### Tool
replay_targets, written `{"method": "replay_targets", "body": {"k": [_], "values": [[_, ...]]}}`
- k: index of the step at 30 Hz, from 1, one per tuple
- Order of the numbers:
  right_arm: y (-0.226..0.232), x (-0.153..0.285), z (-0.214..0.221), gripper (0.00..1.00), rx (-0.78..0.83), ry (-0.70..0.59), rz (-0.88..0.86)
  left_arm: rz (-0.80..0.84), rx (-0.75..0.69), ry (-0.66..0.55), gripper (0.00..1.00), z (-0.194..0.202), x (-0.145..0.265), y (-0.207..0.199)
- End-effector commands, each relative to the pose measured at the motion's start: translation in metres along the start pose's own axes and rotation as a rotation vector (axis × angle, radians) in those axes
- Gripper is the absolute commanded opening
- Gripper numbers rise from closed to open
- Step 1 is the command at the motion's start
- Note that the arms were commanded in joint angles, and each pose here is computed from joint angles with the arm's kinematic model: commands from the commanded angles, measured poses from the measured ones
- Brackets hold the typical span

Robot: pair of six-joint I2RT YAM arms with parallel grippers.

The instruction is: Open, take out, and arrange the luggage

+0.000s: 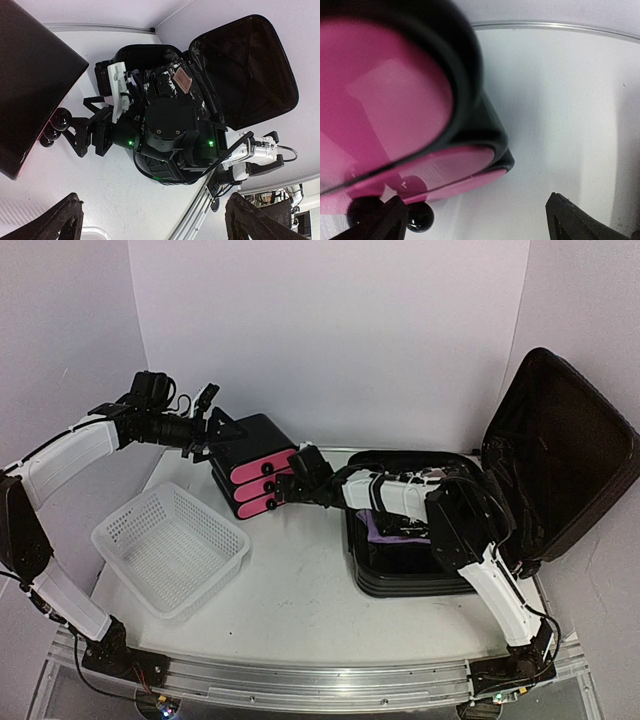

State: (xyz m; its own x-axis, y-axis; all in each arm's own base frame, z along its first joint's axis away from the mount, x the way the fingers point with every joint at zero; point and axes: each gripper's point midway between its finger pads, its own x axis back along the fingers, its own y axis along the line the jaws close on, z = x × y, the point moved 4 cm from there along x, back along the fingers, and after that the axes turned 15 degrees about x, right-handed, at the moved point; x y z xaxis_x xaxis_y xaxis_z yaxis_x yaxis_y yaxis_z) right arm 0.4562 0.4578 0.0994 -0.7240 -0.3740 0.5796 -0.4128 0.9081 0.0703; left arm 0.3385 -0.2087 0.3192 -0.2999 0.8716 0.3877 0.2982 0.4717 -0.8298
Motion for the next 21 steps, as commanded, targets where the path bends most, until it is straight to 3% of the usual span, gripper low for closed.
{"method": "replay_targets", "body": {"k": [1,6,12,21], "values": [[0.018,0.028,-0.017,0.98,0.018,-0.053,-0.108,0.053,-0.057,-0.033,0.99,-0.003,0.011,-0.02],[0.031,0.037,0.001,0.98,0.091,-0.034,-0.182,0.055,-0.057,-0.034,0.99,-0.003,0.012,-0.021],[0.039,0.018,0.022,0.93,0.085,-0.034,-0.226,0.051,-0.058,-0.035,1.0,-0.003,0.011,-0.02],[0.048,-0.007,0.013,0.84,0.005,-0.142,-0.242,0.05,-0.057,-0.034,0.99,-0.003,0.01,-0.019]]}}
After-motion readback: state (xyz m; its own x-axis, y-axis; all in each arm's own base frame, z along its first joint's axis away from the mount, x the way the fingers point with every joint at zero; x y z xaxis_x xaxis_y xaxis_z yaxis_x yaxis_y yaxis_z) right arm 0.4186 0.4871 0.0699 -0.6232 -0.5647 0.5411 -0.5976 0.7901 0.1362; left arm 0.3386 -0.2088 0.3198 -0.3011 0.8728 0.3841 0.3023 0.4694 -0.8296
